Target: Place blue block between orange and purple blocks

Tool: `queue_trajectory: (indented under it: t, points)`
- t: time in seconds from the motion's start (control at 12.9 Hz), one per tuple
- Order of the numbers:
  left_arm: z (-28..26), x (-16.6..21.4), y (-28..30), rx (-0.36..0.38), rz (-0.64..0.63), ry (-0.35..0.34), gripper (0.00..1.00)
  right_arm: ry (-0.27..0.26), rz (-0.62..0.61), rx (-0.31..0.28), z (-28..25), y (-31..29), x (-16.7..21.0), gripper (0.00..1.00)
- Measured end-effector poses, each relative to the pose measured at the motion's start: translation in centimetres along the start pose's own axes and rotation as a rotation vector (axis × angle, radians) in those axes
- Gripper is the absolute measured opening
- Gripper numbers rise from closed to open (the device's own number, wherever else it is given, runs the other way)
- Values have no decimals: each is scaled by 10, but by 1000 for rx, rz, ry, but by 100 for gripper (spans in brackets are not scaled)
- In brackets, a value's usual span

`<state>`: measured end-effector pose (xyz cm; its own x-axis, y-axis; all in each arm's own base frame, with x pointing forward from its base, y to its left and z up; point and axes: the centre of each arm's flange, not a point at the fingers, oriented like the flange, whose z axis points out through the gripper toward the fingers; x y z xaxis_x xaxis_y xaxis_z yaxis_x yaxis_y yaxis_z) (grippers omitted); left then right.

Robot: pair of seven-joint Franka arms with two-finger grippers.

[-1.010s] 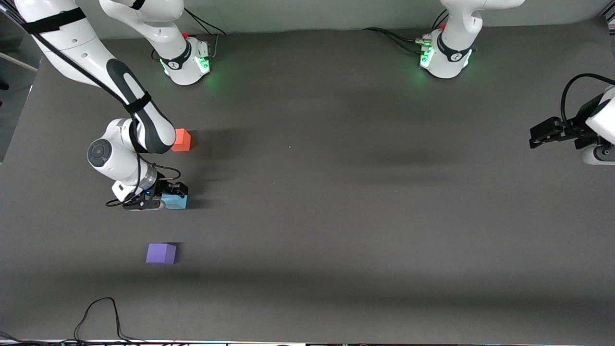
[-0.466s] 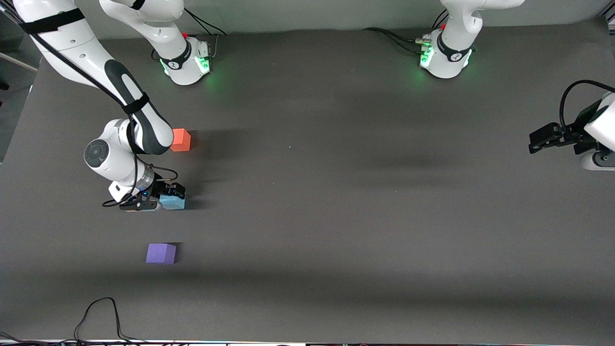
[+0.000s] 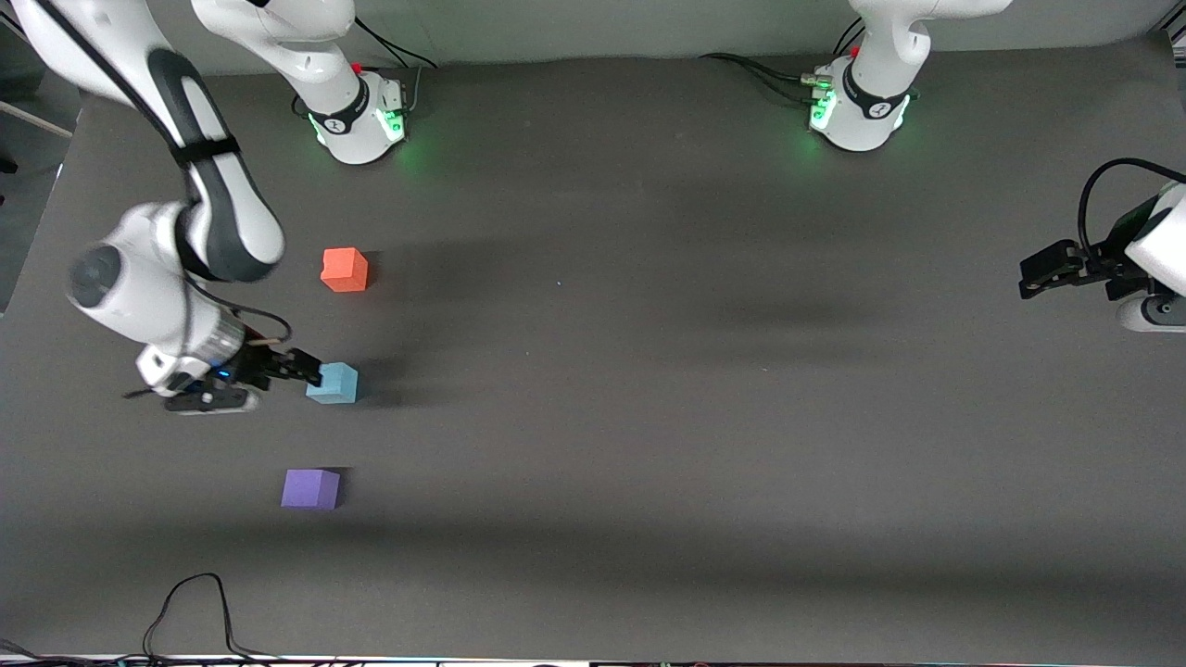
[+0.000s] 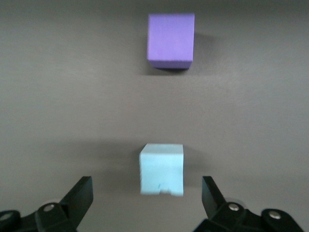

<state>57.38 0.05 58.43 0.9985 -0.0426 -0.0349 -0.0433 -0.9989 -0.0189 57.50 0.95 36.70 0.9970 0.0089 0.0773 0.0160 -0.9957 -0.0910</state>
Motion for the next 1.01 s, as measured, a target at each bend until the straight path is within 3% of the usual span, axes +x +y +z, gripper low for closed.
queue_trajectory:
  t: [0.23, 0.47, 0.7, 1.01]
  points:
    - [0, 0, 0, 0, 0, 1, 100, -43, -40, 6, -117, -24, -8, 100]
    - [0, 0, 0, 0, 0, 1, 100, -82, -106, -2, -181, -57, -20, 100]
    - [-2, 0, 0, 0, 0, 5, 100, -109, -120, -3, -215, -62, -26, 100]
    - [-5, 1, 0, 0, 0, 12, 100, -114, -112, -3, -219, -57, -26, 100]
